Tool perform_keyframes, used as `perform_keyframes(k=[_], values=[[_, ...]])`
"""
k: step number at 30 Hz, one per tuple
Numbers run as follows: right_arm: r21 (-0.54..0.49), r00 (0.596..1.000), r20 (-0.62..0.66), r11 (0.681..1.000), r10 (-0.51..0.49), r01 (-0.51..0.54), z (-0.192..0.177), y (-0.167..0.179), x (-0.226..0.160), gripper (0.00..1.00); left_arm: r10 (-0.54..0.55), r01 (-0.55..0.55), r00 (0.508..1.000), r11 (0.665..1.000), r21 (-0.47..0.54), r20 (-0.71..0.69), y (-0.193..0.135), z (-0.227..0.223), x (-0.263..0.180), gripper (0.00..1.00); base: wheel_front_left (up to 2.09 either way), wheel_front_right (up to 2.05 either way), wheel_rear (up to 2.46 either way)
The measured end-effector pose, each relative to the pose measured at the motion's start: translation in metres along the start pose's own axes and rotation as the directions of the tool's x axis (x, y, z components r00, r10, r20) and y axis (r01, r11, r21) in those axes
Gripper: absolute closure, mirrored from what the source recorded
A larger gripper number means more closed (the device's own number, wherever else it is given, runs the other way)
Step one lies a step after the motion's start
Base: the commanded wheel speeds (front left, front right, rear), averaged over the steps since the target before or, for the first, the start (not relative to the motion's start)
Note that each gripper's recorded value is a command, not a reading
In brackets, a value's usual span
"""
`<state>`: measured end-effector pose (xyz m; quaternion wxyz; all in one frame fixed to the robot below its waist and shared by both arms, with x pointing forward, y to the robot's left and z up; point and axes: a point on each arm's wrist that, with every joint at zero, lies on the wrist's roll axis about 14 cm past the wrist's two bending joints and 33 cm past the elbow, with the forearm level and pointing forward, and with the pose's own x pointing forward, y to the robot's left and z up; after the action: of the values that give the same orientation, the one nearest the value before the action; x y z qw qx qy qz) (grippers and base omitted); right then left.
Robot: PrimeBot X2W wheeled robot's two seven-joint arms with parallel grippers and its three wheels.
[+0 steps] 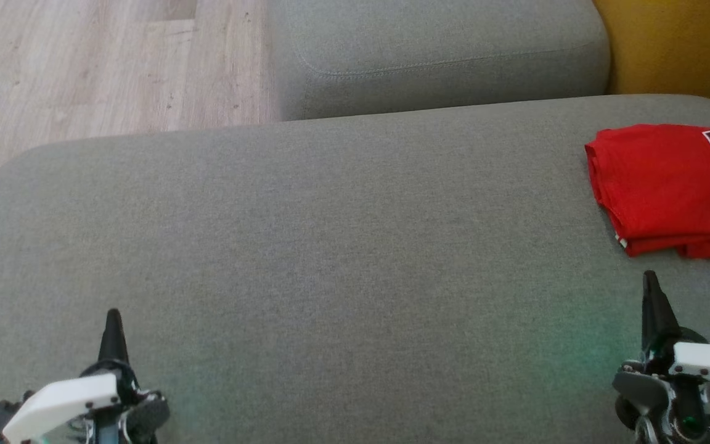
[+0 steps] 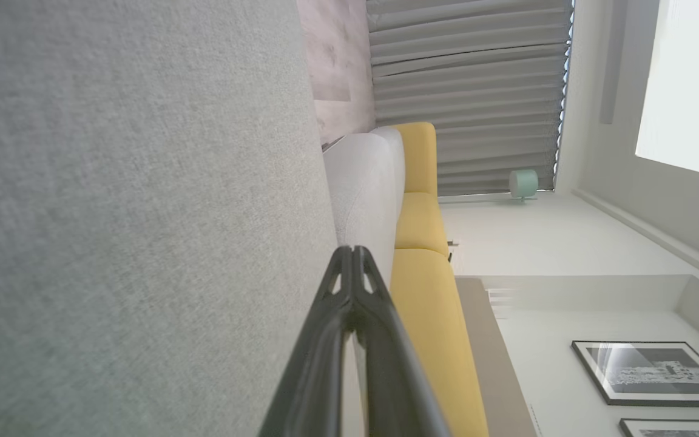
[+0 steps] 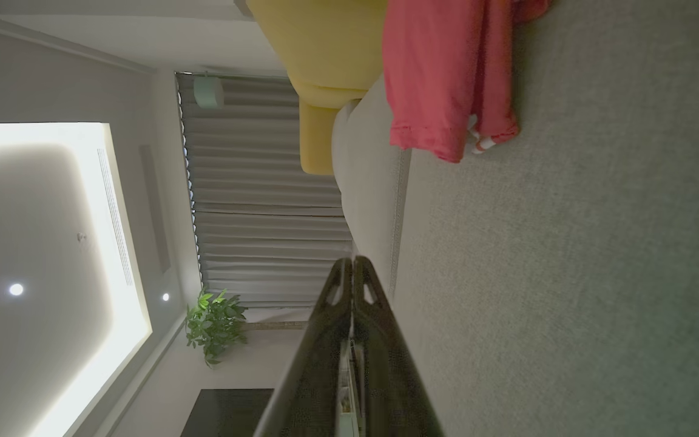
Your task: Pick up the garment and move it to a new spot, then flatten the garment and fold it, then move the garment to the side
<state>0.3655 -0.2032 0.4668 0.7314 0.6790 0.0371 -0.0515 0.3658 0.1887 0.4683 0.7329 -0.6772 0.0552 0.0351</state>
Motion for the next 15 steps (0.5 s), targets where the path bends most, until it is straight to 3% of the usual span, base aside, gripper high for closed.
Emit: perform_keyframes(k=[7,15], values=[[0.077,1.000,0.005,0.997,0.031,-0.031,0.004,0.010,0.006,1.00,-0.037,0.037,0.999,0.996,-0.075,-0.002,-0.011,0.001,0.008,1.00,0.00,0.00,0.00],[0.082,0.999,0.009,0.996,0.035,-0.036,0.005,0.011,0.007,1.00,-0.038,0.038,0.999,0.996,-0.076,0.000,-0.011,0.001,0.008,1.00,0.00,0.00,0.00]])
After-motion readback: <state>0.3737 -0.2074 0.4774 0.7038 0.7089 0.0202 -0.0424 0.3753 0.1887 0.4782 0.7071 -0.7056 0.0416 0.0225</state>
